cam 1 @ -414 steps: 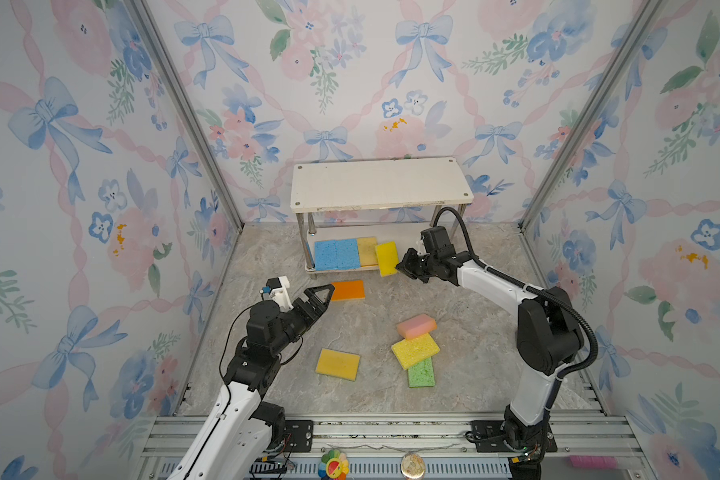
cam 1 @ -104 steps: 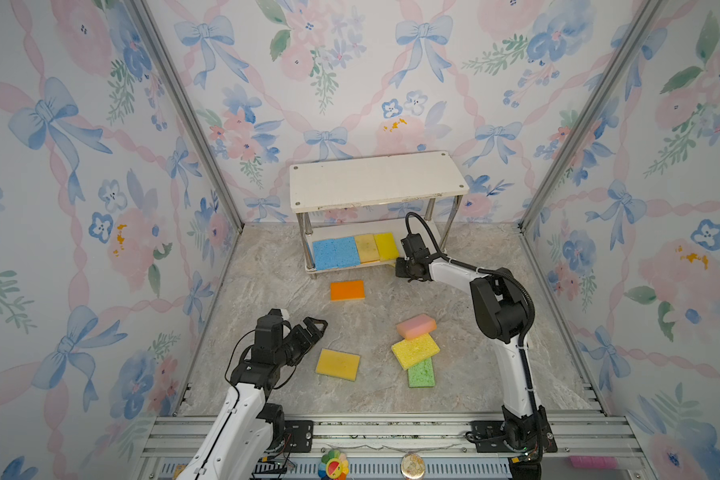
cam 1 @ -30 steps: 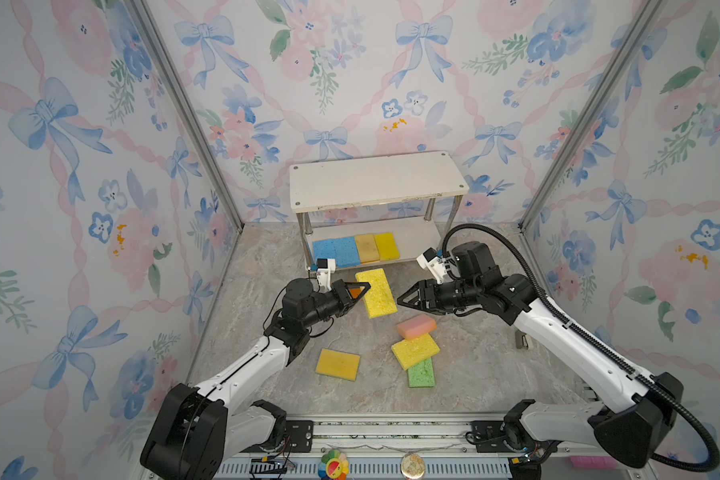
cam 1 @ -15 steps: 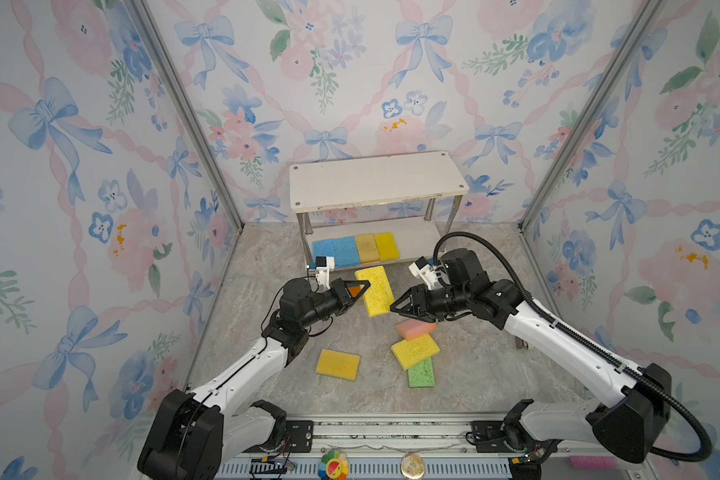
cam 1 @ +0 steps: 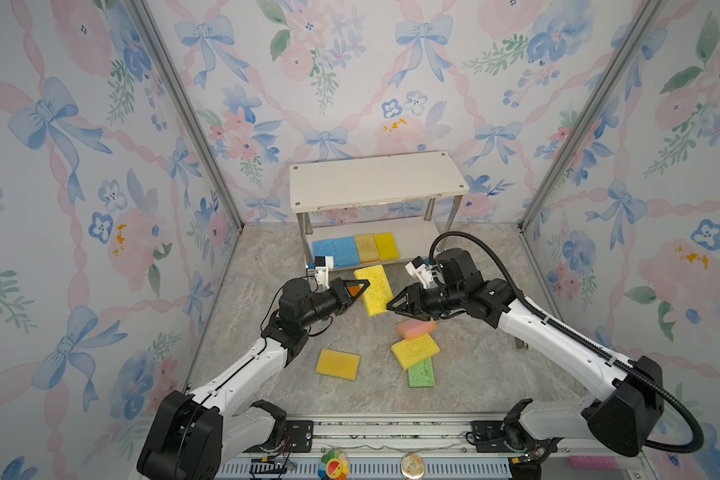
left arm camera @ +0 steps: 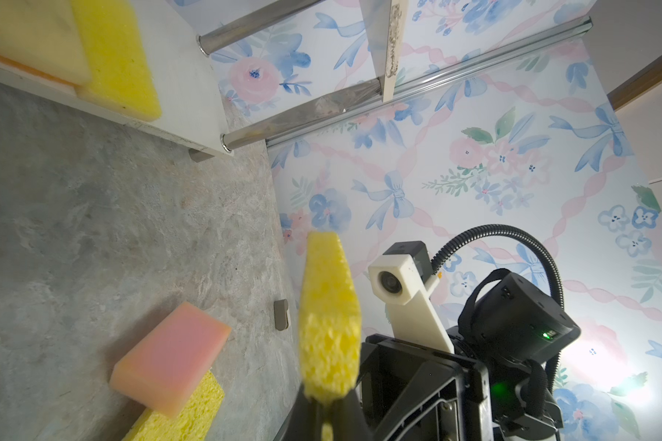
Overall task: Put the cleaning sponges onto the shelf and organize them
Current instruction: 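Lift the pale yellow sponge and stand it upright on the lower shelf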
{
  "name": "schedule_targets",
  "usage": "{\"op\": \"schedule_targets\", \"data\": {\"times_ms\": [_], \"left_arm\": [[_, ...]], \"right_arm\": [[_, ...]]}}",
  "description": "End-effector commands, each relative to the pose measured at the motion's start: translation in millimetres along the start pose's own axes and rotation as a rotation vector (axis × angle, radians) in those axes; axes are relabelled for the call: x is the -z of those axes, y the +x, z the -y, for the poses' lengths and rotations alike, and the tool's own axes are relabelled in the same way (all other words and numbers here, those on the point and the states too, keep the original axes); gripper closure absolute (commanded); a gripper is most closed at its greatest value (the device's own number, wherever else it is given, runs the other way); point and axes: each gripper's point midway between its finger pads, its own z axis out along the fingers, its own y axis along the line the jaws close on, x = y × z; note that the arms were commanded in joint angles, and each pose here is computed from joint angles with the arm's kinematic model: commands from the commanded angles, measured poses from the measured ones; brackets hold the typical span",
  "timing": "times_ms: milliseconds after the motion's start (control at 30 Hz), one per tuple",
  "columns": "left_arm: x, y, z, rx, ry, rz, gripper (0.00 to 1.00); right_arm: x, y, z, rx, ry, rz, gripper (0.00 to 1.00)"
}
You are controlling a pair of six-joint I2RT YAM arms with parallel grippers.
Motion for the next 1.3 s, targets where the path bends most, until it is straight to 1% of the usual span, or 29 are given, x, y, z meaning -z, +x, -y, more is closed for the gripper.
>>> {"op": "schedule_targets", "data": {"times_ms": [0, 167, 300, 467, 633, 733, 767, 800, 833, 867, 933, 1033, 1067, 1167, 1267], "left_arm": [[-3.7, -1.9, 12.9, -0.017, 0.032, -0.006, 1.00], [-6.4, -2.6, 11.6, -0.015, 0.031, -0.010, 1.00], [-6.6, -1.8, 10.1, -0.013, 0.028, -0.011, 1.00], [-7.0, -1.3, 7.6, -0.007, 0.024, -0.012, 1.00], [-9.8, -2.9, 6.3, -0.009, 0.019, -0.013, 1.00], [-12.6, -3.7, 4.0, -0.005, 0.013, -0.015, 1.00], [-13.1, -4.0, 3.3, -0.004, 0.011, -0.015, 0.91], [-14.2, -4.8, 1.9, -0.001, 0.007, -0.013, 0.69], [-14.9, -5.4, 0.5, 0.002, 0.003, -0.011, 0.59], [-15.5, -5.5, 0.0, 0.002, 0.002, -0.012, 0.51], [-17.0, -7.0, -1.5, 0.005, -0.003, -0.009, 0.26], [-16.5, -9.9, -1.0, 0.002, -0.003, -0.001, 0.06], [-15.5, -10.6, -1.0, 0.001, -0.003, 0.004, 0.02], [-8.4, -14.2, -6.0, 0.013, -0.014, 0.028, 0.02], [0.9, -15.3, -10.1, 0.021, -0.020, 0.045, 0.02]], "right_arm": [[-6.4, -4.5, 4.9, -0.006, 0.008, 0.006, 0.59], [-7.5, -7.5, 8.6, -0.019, 0.017, 0.015, 0.66], [-6.9, -11.4, 7.3, -0.022, 0.017, 0.035, 0.78], [-5.3, -13.4, 8.3, -0.025, 0.029, 0.052, 0.88], [-2.3, -12.4, 13.6, -0.027, 0.052, 0.076, 1.00], [2.7, -13.1, 17.2, -0.026, 0.067, 0.100, 1.00], [4.1, -13.8, 18.0, -0.025, 0.070, 0.109, 1.00], [7.1, -14.8, 18.1, -0.020, 0.071, 0.121, 1.00], [10.0, -15.8, 19.6, -0.019, 0.077, 0.133, 1.00], [13.0, -17.0, 21.5, -0.018, 0.085, 0.144, 1.00], [20.4, -21.7, 27.1, -0.023, 0.101, 0.175, 1.00], [34.5, -32.0, 39.3, -0.034, 0.141, 0.235, 1.00], [39.0, -36.7, 43.3, -0.031, 0.156, 0.256, 1.00], [53.5, -54.2, 60.1, -0.032, 0.218, 0.320, 1.00], [65.4, -76.1, 73.9, -0.007, 0.274, 0.395, 1.00]]}}
